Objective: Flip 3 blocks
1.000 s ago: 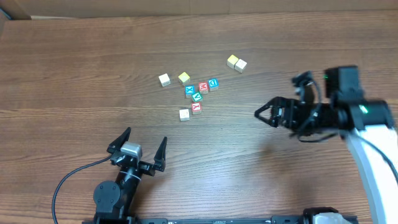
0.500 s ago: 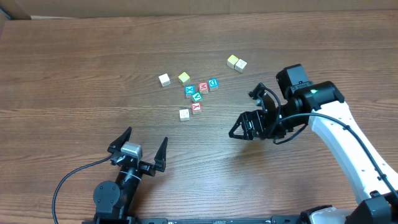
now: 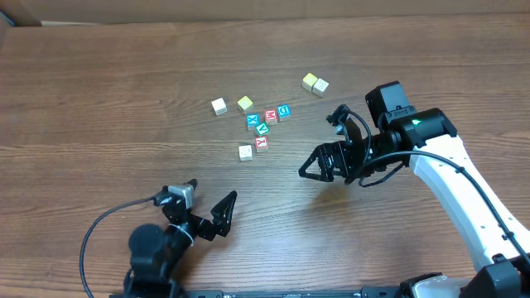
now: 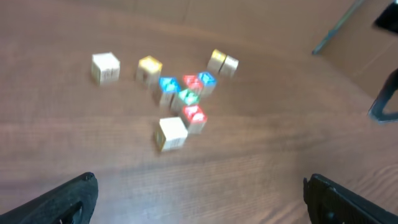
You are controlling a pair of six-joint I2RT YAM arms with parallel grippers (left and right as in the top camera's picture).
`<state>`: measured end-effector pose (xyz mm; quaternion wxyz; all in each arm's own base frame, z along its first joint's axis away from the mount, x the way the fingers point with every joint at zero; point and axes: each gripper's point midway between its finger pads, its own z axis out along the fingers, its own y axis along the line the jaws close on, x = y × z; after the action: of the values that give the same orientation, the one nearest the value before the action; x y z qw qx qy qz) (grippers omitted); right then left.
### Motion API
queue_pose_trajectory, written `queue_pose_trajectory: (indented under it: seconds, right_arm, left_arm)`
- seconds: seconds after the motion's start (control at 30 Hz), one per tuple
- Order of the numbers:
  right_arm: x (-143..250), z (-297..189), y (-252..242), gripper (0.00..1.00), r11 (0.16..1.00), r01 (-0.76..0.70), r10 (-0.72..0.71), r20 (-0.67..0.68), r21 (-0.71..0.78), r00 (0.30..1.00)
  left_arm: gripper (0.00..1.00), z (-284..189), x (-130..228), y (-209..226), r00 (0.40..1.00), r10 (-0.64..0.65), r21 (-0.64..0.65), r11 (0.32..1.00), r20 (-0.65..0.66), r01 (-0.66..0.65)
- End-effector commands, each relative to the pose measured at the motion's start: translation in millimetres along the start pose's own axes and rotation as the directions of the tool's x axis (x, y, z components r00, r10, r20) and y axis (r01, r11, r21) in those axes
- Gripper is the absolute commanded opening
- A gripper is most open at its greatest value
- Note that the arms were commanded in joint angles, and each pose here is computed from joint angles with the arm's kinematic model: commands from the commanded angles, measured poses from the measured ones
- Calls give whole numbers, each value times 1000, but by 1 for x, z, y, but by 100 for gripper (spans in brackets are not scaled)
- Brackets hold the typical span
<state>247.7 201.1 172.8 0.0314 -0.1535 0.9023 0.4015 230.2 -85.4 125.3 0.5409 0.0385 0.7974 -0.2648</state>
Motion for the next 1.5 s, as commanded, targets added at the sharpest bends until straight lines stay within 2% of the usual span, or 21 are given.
queue_pose_trajectory:
  seconds: [0.0, 0.17, 0.27, 0.4, 0.47, 0.57, 0.67, 0.73, 0.83, 0.93, 1.0, 1.03, 1.1, 1.13, 1.27, 1.33, 1.4, 1.47]
  right_arm:
    - [-11, -7, 14, 100, 998, 59, -57, 45, -34, 997]
    - [-26, -10, -13, 100, 987, -120, 108, 117, 103, 987]
    - [-31, -15, -34, 100, 941, -273, 237, 187, 199, 953]
    - [-32, -22, -57, 100, 856, -431, 357, 278, 285, 892]
    - [-31, -24, -60, 100, 842, -449, 370, 287, 298, 884]
    - [-27, -23, -61, 100, 837, -455, 379, 278, 303, 883]
    - [-24, -24, -63, 99, 829, -462, 386, 274, 317, 881]
    - [-22, -24, -64, 93, 823, -466, 390, 273, 326, 879]
    - [-18, -25, -66, 86, 813, -473, 399, 267, 340, 877]
    - [-15, -27, -70, 86, 799, -479, 400, 272, 364, 875]
    - [-14, -27, -72, 89, 792, -482, 402, 274, 376, 874]
    - [-14, -28, -73, 90, 788, -483, 402, 276, 381, 873]
    - [-13, -29, -76, 93, 782, -484, 399, 281, 393, 873]
    - [-13, -30, -76, 94, 780, -484, 398, 283, 396, 873]
    - [-13, -30, -77, 98, 779, -484, 397, 285, 398, 873]
    - [-12, -30, -77, 100, 778, -485, 399, 283, 400, 872]
    - [-11, -30, -77, 100, 777, -485, 401, 279, 402, 873]
    - [-10, -30, -78, 100, 774, -484, 401, 276, 408, 873]
  left_arm:
    - [100, 1, -36, -8, 999, 25, -20, 999, -24, -26]
    - [100, 25, -60, -1, 975, 5, -81, 996, -222, -24]
    - [100, 46, -65, 4, 918, -46, -112, 994, -395, 2]
    - [100, 70, -65, 13, 789, -128, -204, 979, -601, 3]
    - [100, 81, -62, 17, 703, -153, -260, 964, -695, -48]
    - [100, 92, -55, 13, 608, -156, -272, 957, -778, -103]
    - [100, 112, -46, 3, 564, -137, -241, 964, -814, -114]
    - [100, 121, -36, -2, 546, -177, -259, 963, -819, -77]
    - [100, 126, -17, -17, 487, -245, -269, 963, -838, 21]
    - [100, 133, -8, -16, 468, -254, -268, 963, -846, 38]
    - [100, 134, -3, -14, 450, -282, -291, 955, -847, 52]
    - [85, 134, 0, -13, 441, -285, -294, 955, -851, 50]
    - [37, 135, 3, -10, 439, -288, -302, 953, -851, 40]
    - [35, 136, 4, -9, 438, -292, -306, 951, -850, 41]
    - [54, 136, 8, 11, 448, -413, -457, 889, -793, 10]
    - [72, 134, 11, 24, 457, -473, -541, 841, -753, -21]
    - [75, 136, 17, 28, 449, -491, -560, 828, -747, -25]
    - [68, 138, 23, 31, 439, -502, -569, 822, -745, -25]
